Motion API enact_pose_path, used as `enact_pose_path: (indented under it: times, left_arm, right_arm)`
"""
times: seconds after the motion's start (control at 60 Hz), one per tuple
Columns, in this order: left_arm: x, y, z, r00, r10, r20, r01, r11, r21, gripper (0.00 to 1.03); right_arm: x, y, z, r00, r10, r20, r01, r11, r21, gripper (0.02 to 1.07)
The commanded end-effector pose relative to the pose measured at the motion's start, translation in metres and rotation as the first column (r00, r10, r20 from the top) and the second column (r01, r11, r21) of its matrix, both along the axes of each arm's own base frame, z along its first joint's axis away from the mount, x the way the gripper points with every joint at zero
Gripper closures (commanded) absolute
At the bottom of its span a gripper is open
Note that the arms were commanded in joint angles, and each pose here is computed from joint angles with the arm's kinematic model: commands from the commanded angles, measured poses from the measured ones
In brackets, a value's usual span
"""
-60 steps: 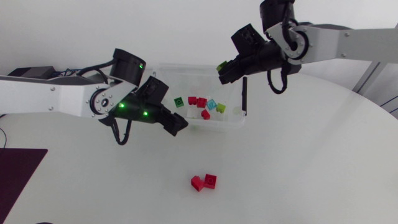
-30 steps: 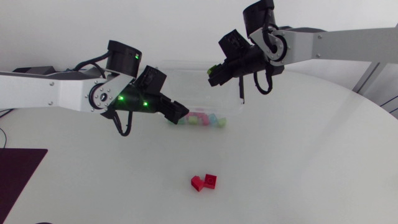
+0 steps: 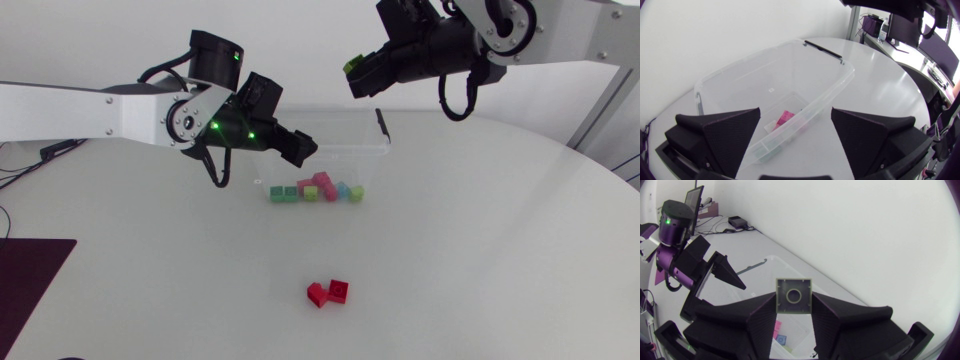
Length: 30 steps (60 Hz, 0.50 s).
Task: Pick up the duplo bricks and place them in the container
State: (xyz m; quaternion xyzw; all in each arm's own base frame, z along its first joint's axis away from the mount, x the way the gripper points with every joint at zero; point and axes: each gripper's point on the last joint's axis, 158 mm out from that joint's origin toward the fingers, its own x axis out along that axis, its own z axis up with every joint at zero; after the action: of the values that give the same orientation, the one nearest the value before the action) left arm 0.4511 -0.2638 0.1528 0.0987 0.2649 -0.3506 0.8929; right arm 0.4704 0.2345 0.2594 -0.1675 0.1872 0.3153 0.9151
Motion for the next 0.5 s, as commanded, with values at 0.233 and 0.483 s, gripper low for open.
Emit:
enact_pose_path:
  times: [0.233,0.483]
  left_arm:
    - [-0.049,0.035,0.095,0.982,0.057,0.182,-0.035,0.992,-0.122,0.05]
    - [-0.098,0.061,0.042,0.996,0.018,0.083,-0.018,1.0,0.002,0.05]
  right_arm:
    - [0.021,0.019,-0.04,0.997,-0.001,-0.083,-0.001,1.0,-0.024,0.79]
    - [0.052,0.038,-0.078,0.988,0.004,-0.151,-0.011,0.999,-0.049,0.79]
